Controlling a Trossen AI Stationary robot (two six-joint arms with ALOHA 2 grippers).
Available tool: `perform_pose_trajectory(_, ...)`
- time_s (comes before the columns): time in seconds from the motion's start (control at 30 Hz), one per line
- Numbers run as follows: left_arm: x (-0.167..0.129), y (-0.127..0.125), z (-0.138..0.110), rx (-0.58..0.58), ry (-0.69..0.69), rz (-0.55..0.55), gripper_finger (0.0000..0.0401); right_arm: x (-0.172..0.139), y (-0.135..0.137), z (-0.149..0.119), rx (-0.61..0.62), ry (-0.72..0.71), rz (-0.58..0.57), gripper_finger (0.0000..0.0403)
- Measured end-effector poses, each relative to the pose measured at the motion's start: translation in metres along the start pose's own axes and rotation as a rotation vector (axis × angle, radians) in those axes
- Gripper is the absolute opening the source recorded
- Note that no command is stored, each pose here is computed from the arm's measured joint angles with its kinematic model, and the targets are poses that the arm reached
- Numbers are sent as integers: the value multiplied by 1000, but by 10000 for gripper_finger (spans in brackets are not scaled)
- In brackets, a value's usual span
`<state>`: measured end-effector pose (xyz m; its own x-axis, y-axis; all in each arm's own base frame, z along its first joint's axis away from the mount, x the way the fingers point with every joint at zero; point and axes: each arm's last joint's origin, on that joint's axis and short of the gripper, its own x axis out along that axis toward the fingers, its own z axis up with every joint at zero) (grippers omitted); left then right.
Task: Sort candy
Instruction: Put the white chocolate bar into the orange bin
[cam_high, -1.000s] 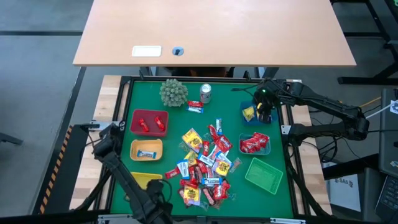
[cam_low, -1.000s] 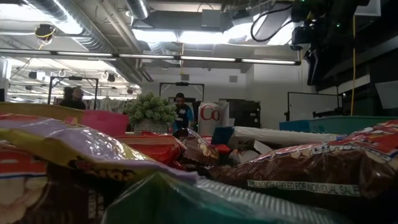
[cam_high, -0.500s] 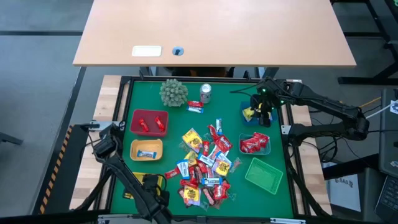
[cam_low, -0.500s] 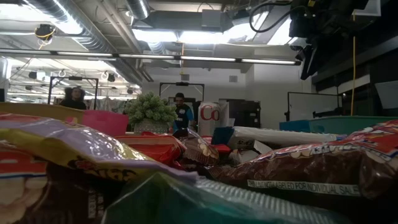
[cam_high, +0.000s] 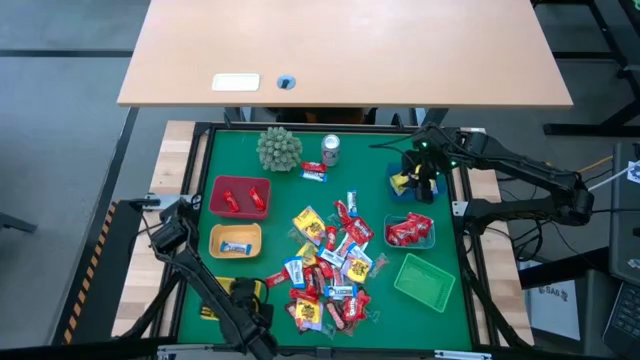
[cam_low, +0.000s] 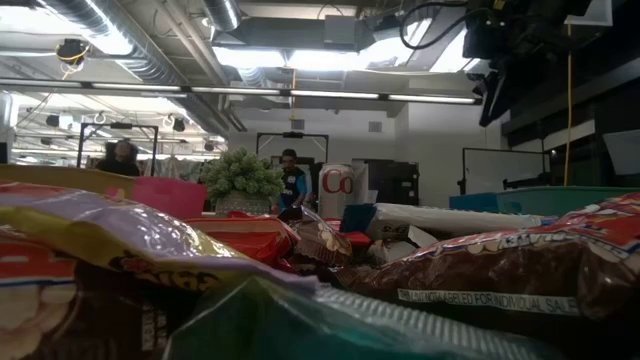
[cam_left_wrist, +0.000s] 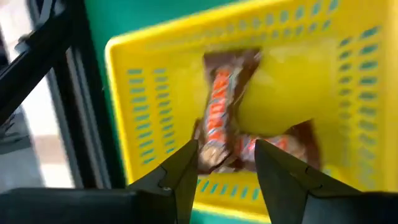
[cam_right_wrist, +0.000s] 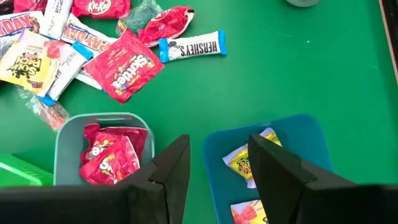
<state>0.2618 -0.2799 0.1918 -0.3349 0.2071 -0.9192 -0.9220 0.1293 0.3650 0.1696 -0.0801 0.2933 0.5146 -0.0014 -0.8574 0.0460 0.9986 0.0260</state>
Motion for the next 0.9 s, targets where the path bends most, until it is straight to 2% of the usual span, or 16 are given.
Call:
perform_pose_trajectory(0.23,-12,-8,9,-59,-206,-207,140,0,0,2,-9,-31,22,160)
perform_pose_trajectory(0.47,-31,-29,41,29,-365,-328,141,0,3,3,-20,-68,116,160)
perform_pose_trajectory(0.63,-42,-54,86,204,-502,-340,141,0,3,5,-24,-88,137,160)
perform_pose_trajectory(0.9,-44,-92,172,578,-545,-245,141,-1,1,11,-37,-148,115,160)
